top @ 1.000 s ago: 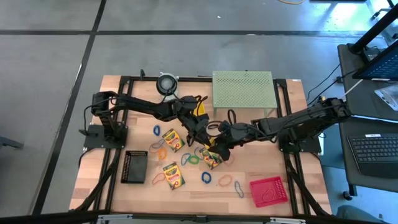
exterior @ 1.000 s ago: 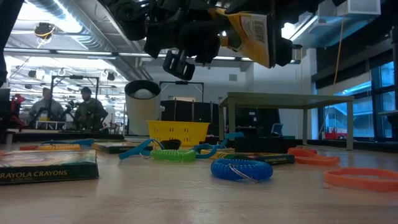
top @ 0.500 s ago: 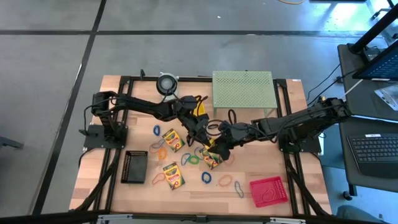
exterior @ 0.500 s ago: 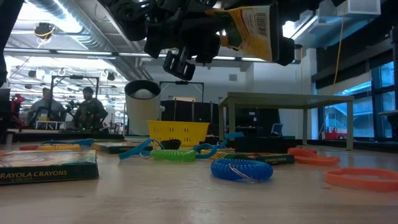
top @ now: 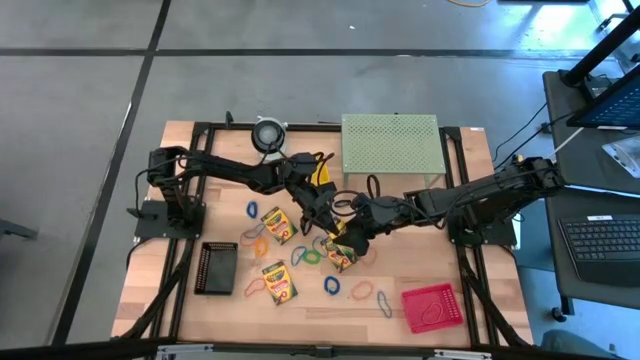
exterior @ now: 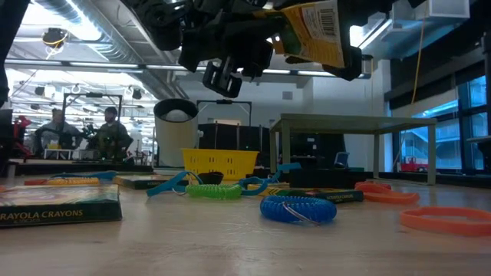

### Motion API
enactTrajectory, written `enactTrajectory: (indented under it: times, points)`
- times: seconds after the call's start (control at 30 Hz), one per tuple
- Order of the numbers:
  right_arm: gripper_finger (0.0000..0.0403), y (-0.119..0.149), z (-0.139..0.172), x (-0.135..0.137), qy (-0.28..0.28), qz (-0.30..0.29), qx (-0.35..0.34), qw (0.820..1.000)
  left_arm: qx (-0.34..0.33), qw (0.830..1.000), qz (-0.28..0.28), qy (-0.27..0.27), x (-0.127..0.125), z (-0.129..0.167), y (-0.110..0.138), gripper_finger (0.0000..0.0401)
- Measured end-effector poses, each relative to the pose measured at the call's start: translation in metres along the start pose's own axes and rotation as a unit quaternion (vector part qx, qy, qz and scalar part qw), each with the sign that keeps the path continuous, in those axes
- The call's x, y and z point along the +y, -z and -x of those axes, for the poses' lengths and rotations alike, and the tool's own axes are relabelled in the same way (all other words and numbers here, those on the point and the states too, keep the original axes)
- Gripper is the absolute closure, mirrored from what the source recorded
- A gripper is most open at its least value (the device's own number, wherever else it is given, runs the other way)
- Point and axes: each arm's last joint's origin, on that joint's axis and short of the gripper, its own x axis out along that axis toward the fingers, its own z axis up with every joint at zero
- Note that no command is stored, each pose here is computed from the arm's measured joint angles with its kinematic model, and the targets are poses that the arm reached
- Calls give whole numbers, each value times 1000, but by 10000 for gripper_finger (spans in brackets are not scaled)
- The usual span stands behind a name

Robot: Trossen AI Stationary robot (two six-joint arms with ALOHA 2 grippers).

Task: Pick & Place Office Desk Supplies
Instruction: Put the crayon box into the yellow bin

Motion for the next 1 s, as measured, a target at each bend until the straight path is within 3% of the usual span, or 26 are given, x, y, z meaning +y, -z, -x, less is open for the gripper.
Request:
enactTrajectory:
  times: [0.67,1.0]
  points:
    - [85,-1,0,-2,9,-36,-6,999,-2,1000,-13,-17,7,17,-11,399]
    - [84,0,0,-1,-7,-60,18,998,-10,998,-53,-21,1,51,-18,400]
